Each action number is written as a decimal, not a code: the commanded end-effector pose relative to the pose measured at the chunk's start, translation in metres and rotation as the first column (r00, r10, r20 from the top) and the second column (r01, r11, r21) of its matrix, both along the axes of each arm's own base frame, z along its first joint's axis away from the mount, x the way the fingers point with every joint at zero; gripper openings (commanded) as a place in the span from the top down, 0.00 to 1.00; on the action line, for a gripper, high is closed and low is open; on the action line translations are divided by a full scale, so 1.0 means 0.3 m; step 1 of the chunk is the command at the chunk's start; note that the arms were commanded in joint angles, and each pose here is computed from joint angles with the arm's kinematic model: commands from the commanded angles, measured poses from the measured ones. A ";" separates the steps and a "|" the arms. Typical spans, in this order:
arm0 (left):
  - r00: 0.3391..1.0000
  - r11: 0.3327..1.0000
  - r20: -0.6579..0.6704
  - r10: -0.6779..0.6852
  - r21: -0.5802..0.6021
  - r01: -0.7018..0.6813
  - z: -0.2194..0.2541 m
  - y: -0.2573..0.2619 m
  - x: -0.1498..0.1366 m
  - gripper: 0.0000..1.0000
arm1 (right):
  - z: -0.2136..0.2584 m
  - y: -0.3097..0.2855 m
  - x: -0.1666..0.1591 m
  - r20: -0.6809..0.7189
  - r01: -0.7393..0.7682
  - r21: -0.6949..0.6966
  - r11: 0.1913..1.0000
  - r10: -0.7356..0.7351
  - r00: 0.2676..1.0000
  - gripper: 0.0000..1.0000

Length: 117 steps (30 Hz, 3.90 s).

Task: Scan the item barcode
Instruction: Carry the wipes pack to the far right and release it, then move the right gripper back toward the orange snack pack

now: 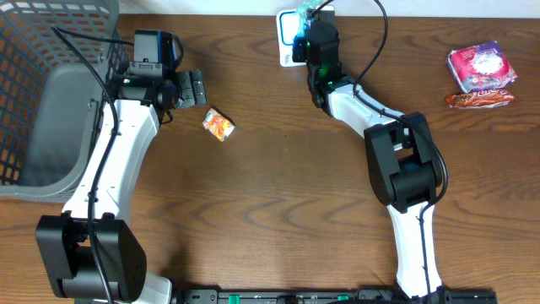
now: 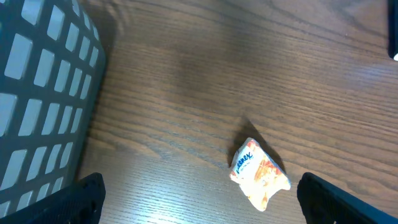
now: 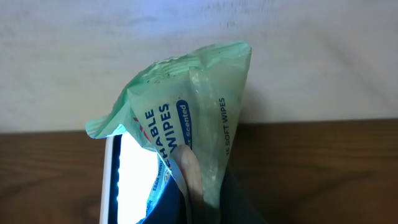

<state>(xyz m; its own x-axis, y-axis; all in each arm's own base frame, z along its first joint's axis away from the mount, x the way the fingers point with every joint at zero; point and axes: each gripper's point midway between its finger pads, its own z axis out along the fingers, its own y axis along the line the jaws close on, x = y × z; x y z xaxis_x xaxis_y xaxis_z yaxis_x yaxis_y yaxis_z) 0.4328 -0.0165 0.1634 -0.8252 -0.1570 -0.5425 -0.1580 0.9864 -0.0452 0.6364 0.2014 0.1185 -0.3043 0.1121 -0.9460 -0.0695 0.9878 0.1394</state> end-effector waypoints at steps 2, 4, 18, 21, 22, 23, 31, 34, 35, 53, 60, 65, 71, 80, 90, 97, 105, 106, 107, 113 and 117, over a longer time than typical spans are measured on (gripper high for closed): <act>1.000 1.000 -0.013 0.002 0.014 -0.002 -0.015 0.012 -0.002 0.02 | 0.087 -0.025 0.021 0.061 0.030 0.007 1.000 -0.030 0.998 0.99; 1.000 1.000 -0.013 0.002 0.014 -0.002 -0.015 0.012 -0.002 0.02 | 0.116 -0.078 0.029 0.065 0.089 0.036 0.995 -0.091 0.994 0.99; 1.000 1.000 -0.013 0.002 0.014 -0.002 -0.015 0.012 -0.002 0.02 | 0.335 -0.686 -0.073 -0.065 0.475 0.014 0.880 -0.473 0.878 0.99; 1.000 1.000 -0.013 0.002 0.013 -0.001 -0.015 0.012 -0.002 0.02 | 0.345 -0.846 -0.153 -0.110 0.597 -0.042 0.801 -0.598 0.794 0.99; 1.000 1.000 -0.013 0.002 0.013 -0.001 -0.015 0.012 -0.002 0.02 | 0.339 -0.890 -0.179 -0.128 0.629 -0.057 0.775 -0.631 0.765 0.99; 1.000 1.000 -0.013 0.002 0.013 -0.001 -0.015 0.012 -0.002 0.02 | 0.327 -0.944 -0.210 -0.151 0.663 -0.075 0.745 -0.666 0.730 0.99; 1.000 1.000 -0.013 0.002 0.014 -0.002 -0.015 0.012 -0.002 0.02 | 0.150 -1.308 -0.459 -0.371 0.865 -0.113 0.489 -0.828 0.420 0.99; 1.000 1.000 -0.013 0.002 0.014 -0.002 -0.015 0.012 -0.002 0.02 | 0.096 -1.409 -0.534 -0.439 0.897 -0.116 0.427 -0.832 0.340 0.98; 1.000 1.000 -0.013 0.002 0.014 -0.002 -0.015 0.012 -0.002 0.02 | 0.077 -1.436 -0.554 -0.462 0.901 -0.115 0.417 -0.826 0.323 0.98; 1.000 1.000 -0.013 0.002 0.013 -0.001 -0.015 0.012 -0.002 0.02 | -0.253 -1.545 -0.636 -0.682 0.937 -0.077 0.341 -0.704 0.200 0.98; 1.000 1.000 -0.013 0.002 0.014 -0.001 -0.015 0.012 -0.002 0.02 | -0.255 -1.547 -0.632 -0.680 0.937 -0.075 0.342 -0.705 0.203 0.60; 1.000 1.000 -0.013 0.002 0.014 -0.002 -0.015 0.012 -0.002 0.02 | -0.226 -1.553 -0.619 -0.665 0.916 -0.091 0.391 -0.708 0.236 0.01; 1.000 1.000 -0.013 0.002 0.014 -0.001 -0.015 0.012 -0.002 0.02 | -0.043 -1.542 -0.563 -0.592 0.871 -0.078 0.486 -0.725 0.352 0.01; 1.000 1.000 -0.013 0.002 0.014 -0.002 -0.015 0.012 -0.002 0.02 | 0.303 -1.358 -0.475 -0.472 0.781 0.117 0.614 -0.657 0.588 0.01; 1.000 1.000 -0.013 0.002 0.014 -0.002 -0.015 0.012 -0.002 0.02 | 0.390 -0.820 -0.355 -0.494 0.392 0.392 0.833 -0.169 0.853 0.01; 1.000 1.000 -0.013 0.002 0.013 -0.001 -0.015 0.012 -0.002 0.02 | 0.289 -0.428 -0.339 -0.526 0.156 0.346 0.925 0.053 0.849 0.01; 1.000 1.000 -0.013 0.002 0.014 -0.002 -0.015 0.012 -0.002 0.02 | 0.126 -0.014 -0.380 -0.525 -0.232 0.318 0.919 0.375 0.764 0.01; 1.000 1.000 -0.013 0.002 0.013 -0.001 -0.015 0.012 -0.002 0.02 | 0.116 0.036 -0.393 -0.515 -0.286 0.333 0.899 0.427 0.743 0.01; 1.000 1.000 -0.013 0.002 0.014 -0.002 -0.015 0.012 -0.002 0.02 | 0.108 0.093 -0.410 -0.501 -0.345 0.354 0.869 0.488 0.715 0.01; 1.000 1.000 -0.013 0.002 0.014 -0.002 -0.015 0.012 -0.002 0.02 | 0.063 0.325 -0.490 -0.443 -0.516 0.429 0.742 0.670 0.595 0.15; 1.000 1.000 -0.013 0.002 0.014 -0.002 -0.015 0.012 -0.002 0.02 | 0.010 0.419 -0.529 -0.448 -0.552 0.431 0.714 0.700 0.555 0.20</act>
